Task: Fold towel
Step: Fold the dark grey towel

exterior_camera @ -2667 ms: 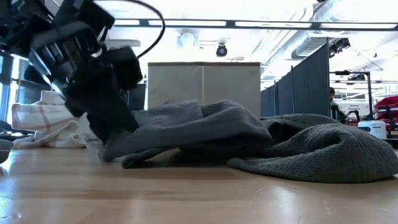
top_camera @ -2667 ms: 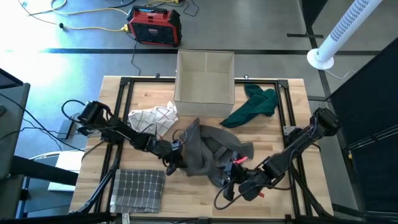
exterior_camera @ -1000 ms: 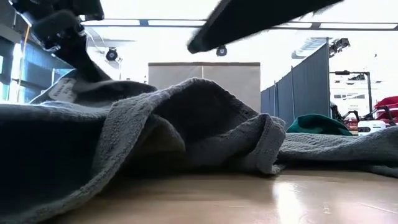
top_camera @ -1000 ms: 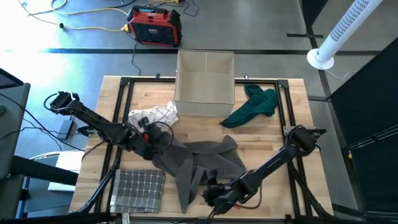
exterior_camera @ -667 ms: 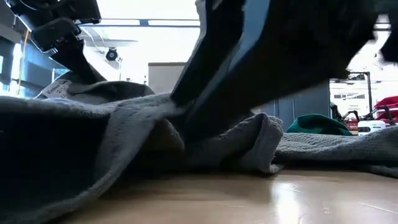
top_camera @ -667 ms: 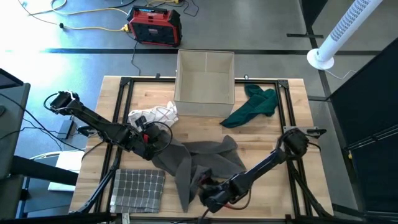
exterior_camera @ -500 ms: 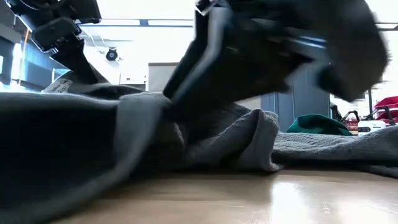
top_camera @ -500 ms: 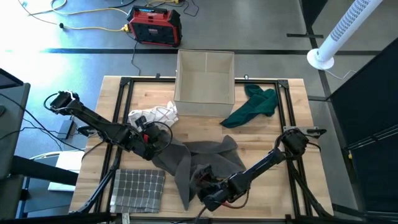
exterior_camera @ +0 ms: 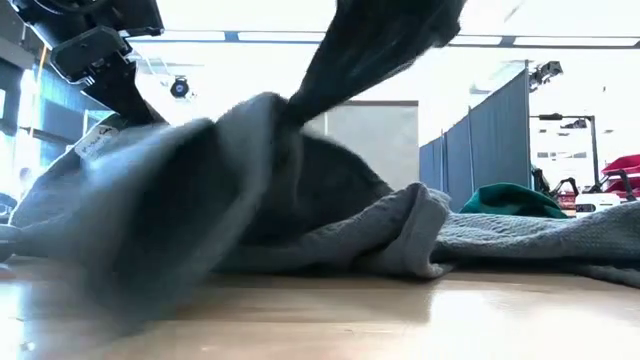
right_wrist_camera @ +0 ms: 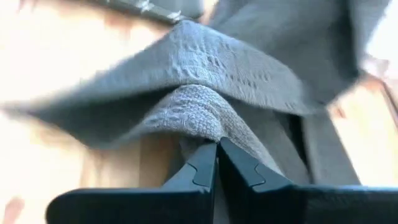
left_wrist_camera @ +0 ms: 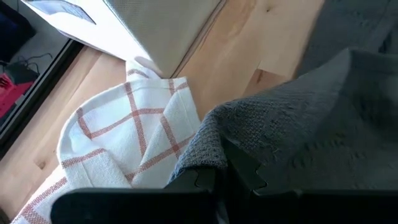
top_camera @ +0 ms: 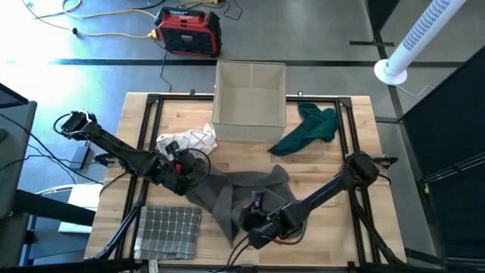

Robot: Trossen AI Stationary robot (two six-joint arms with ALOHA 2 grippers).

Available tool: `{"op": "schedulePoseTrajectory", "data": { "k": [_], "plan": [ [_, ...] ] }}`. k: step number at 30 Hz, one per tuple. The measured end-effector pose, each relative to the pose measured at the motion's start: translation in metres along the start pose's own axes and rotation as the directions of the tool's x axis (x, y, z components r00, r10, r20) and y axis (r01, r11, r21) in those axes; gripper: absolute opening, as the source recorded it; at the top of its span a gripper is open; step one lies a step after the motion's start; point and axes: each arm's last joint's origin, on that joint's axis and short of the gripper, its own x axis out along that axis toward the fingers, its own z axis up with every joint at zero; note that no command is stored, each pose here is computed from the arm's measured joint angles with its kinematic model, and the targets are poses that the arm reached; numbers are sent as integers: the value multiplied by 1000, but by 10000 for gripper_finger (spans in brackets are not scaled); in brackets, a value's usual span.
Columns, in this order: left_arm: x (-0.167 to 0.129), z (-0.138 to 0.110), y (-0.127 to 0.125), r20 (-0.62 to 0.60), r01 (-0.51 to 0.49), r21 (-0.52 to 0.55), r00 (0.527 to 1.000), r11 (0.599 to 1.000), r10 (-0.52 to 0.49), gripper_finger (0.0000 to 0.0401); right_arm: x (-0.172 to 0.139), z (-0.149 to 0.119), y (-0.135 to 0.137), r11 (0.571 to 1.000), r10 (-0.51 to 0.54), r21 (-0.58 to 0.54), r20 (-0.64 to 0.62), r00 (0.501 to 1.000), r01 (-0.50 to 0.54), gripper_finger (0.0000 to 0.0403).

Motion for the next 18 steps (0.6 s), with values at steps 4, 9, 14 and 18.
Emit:
{"op": "schedulePoseTrajectory", "data": {
  "k": [4, 9, 14, 18],
  "plan": [
    [0, -1, -1, -10, 13, 7, 1000, 1000, -13, 0, -32, -1, -19, 991, -19, 131, -80, 997, 30, 0],
    [-4, -11, -8, -40, 80, -7, 996, 997, -80, 0, -44, -23, -39, 956, -155, 196, -293, 943, 217, 0],
    [-5, -36, -14, -79, 113, -24, 990, 993, -115, 0, -36, -44, -53, 908, -254, 211, -410, 876, 362, 0],
    [-7, -49, -15, -93, 108, -38, 989, 993, -112, 0, -26, -50, -61, 886, -214, 265, -495, 842, 381, 2]
  ]
}}
